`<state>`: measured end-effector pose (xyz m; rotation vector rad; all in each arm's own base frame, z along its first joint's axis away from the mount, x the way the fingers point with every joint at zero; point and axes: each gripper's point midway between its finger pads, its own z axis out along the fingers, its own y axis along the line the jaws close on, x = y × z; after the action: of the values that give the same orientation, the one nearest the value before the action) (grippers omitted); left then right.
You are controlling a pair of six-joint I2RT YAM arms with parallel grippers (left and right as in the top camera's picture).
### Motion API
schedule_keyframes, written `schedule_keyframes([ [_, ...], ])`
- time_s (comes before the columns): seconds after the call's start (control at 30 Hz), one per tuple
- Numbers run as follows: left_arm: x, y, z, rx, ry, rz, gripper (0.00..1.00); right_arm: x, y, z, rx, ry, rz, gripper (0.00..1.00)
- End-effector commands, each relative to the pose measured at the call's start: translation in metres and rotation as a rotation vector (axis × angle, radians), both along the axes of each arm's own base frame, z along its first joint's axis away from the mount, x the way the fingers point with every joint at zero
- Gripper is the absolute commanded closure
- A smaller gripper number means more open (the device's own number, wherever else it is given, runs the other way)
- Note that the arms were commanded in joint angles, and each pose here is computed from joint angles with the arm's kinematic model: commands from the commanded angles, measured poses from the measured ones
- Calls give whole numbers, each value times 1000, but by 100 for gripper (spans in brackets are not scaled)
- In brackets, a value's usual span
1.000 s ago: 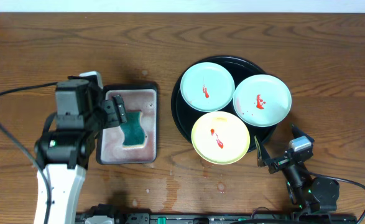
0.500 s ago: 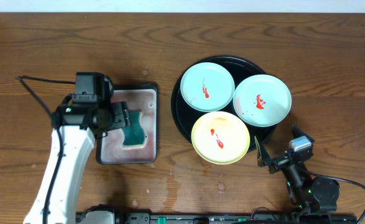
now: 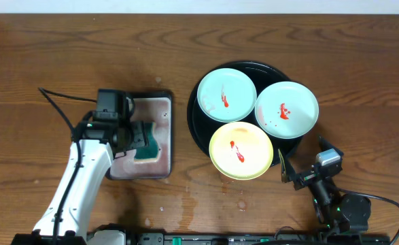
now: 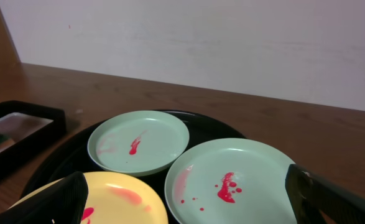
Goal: Clean dirty plates on tray and stack at the side
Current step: 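Lower the left gripper and grasp the green sponge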
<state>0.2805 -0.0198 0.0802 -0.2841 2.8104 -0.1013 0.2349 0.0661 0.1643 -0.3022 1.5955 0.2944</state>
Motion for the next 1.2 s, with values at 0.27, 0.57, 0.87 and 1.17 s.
schedule_keyframes([
  [0.27, 7, -9, -35, 7, 26, -9, 45, 0, 1, -2, -10, 1, 7, 1],
  [0.57, 7, -9, -69, 14, 115, -9, 53, 0, 1, -2, -10, 1, 7, 1],
  [0.87, 13, -9, -70, 15, 91, -8, 56, 0, 1, -2, -11, 1, 7, 1],
  [1.17, 10, -9, -83, 19, 132, -9, 62, 0, 1, -2, -11, 1, 7, 1],
])
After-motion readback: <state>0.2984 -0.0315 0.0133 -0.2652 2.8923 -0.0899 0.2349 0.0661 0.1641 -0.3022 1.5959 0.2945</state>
